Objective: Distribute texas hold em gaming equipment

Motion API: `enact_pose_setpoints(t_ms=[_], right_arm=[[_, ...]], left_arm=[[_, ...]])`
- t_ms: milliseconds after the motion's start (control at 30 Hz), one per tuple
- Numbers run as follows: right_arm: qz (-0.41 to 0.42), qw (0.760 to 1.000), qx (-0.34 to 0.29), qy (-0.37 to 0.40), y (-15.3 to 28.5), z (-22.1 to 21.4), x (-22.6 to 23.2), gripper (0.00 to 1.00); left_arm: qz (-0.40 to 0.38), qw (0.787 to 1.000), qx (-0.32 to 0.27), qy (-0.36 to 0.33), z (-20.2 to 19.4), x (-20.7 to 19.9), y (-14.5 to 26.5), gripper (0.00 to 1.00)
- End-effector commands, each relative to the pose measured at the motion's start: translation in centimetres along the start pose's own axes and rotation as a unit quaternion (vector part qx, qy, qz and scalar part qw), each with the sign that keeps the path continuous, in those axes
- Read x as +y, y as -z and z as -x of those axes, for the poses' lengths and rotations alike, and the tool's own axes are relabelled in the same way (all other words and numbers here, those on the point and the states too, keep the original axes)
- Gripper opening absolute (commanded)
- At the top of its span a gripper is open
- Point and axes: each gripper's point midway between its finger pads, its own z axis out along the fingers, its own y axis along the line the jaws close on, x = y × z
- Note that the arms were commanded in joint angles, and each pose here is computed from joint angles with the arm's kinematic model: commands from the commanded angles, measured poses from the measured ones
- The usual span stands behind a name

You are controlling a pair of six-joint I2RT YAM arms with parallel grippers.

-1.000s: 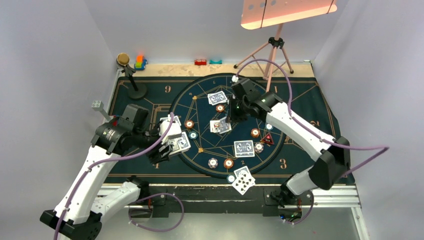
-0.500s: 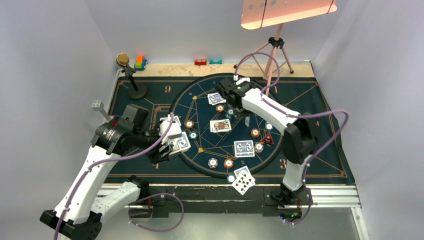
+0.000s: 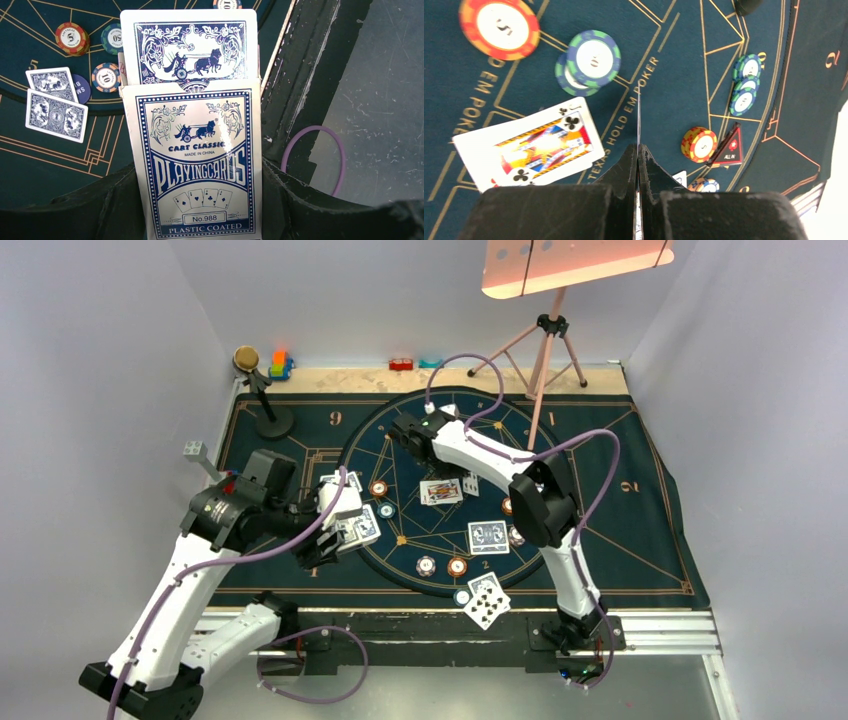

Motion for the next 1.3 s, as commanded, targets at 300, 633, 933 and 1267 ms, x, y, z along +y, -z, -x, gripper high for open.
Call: enact_pose_setpoints(t_ms=[300,633,933,1267], right_arm=[[0.049,0.999,0.008,0.001,0.6,-0.1,4.7,0.00],[0.065,0.998,0.011,0.018,0.7,-1.6,6.2,0.00],[0.155,0.988,0.016,0.013,2.7,-1.0,8.5,0.39],[0.244,0.969,-0.024,-0.020,8.3,2.4,7.0,0.72]], left_arm=[[0.006,1.000,-0.014,-0.013,0.4,-0.4,0.8,0.00],[0.001,1.000,-0.013,-0.013,0.3,-0.5,0.7,0.00],[0.000,1.000,-0.008,-0.013,0.0,-0.6,0.7,0.00],[0.003,1.000,-0.006,-0.014,0.0,-0.3,0.5,0.00]])
